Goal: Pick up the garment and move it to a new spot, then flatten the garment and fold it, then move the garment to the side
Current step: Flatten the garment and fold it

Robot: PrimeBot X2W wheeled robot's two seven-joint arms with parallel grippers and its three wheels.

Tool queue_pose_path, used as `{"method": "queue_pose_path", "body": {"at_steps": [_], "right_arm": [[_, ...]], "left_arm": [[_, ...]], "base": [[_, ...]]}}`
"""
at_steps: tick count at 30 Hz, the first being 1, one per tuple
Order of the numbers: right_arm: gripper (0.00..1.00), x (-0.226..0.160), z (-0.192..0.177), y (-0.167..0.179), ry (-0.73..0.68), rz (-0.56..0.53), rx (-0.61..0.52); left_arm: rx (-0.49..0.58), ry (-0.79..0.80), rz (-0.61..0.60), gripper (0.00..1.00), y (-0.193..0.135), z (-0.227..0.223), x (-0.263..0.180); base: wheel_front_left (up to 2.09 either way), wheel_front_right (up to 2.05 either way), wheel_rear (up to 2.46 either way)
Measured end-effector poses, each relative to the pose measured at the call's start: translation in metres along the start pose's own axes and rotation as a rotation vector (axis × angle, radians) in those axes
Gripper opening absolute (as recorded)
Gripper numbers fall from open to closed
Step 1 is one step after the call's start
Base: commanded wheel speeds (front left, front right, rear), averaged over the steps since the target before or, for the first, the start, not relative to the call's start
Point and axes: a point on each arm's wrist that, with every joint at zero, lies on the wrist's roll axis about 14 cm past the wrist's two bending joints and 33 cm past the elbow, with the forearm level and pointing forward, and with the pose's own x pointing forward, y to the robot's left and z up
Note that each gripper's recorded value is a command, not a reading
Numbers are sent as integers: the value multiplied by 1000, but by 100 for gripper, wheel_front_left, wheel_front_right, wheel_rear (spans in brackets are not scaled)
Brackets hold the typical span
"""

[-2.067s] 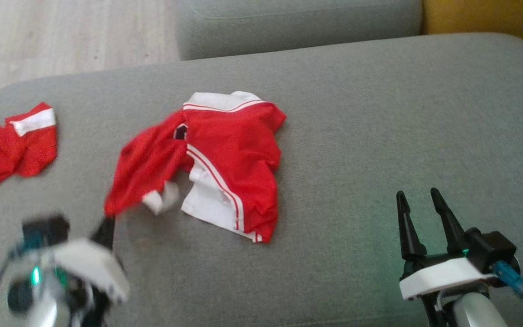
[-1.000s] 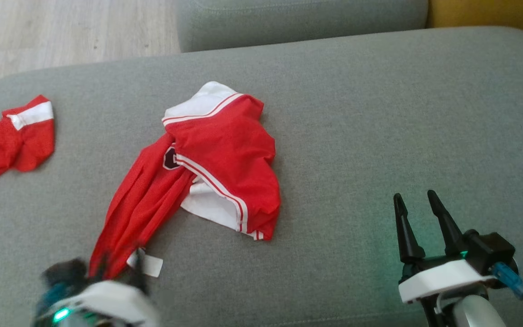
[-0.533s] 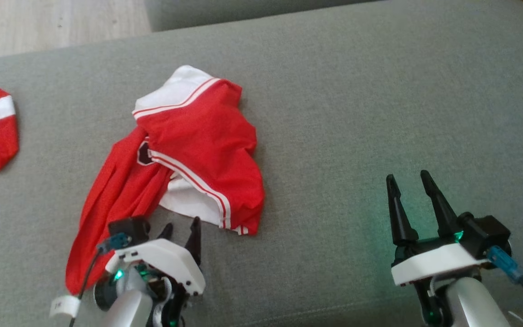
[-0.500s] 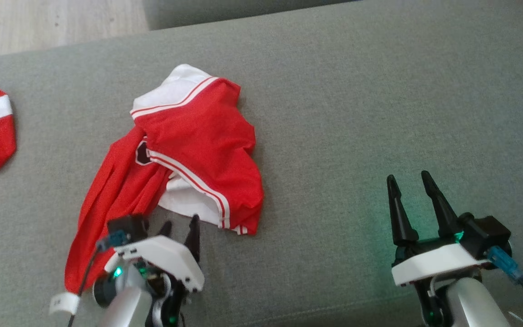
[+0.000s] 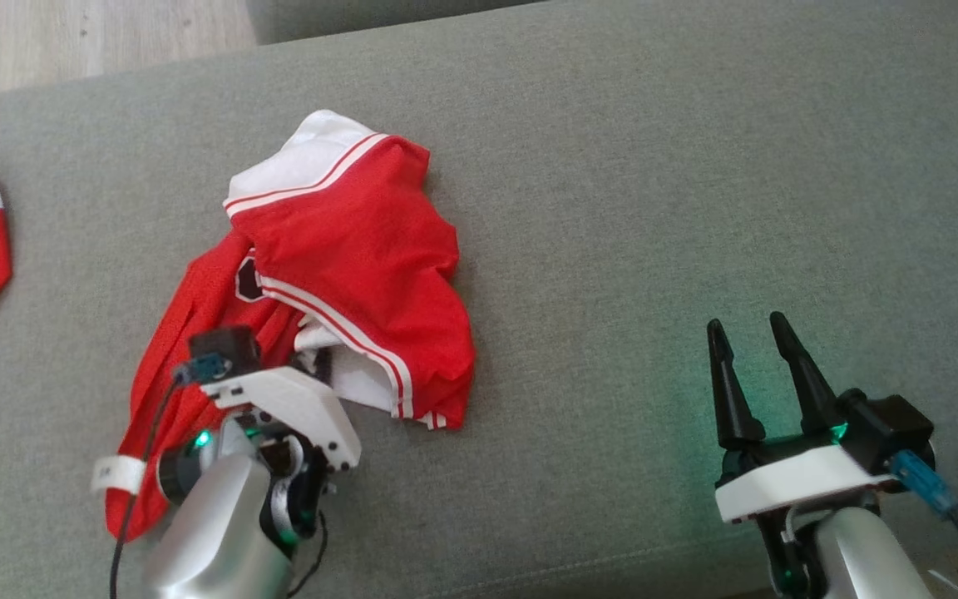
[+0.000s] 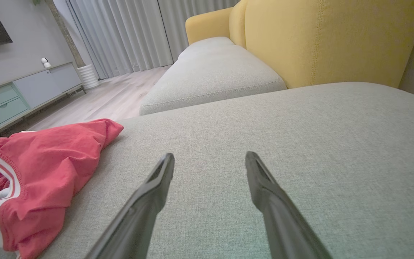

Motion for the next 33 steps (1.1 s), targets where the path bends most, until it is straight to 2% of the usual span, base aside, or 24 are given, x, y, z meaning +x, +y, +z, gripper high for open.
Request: {"method": "queue_pose_path", "body": {"at_steps": [12, 16, 22, 25, 29, 33], "right_arm": [[100, -5, 10, 0, -32, -1, -2], [100, -7, 12, 0, -40, -3, -1], [100, -13, 15, -2, -48, -12, -3], [100, -17, 15, -4, -47, -22, 0], [100, -23, 11, -12, -36, -53, 14], [100, -28, 7, -20, -26, -83, 29]], "left_arm": [[21, -30, -130, 0, -39, -7, -23], [66, -152, -221, 0, -72, 28, -38], [251, -286, -410, 0, -140, 77, -64], [379, -297, -508, 0, -174, 84, -69], [560, -261, -659, 0, -218, 69, -71], [668, -194, -769, 0, -246, 38, -67]], "base": [[0, 0, 0], [0, 0, 0], [0, 0, 0], [0, 0, 0], [0, 0, 0], [0, 0, 0]]}}
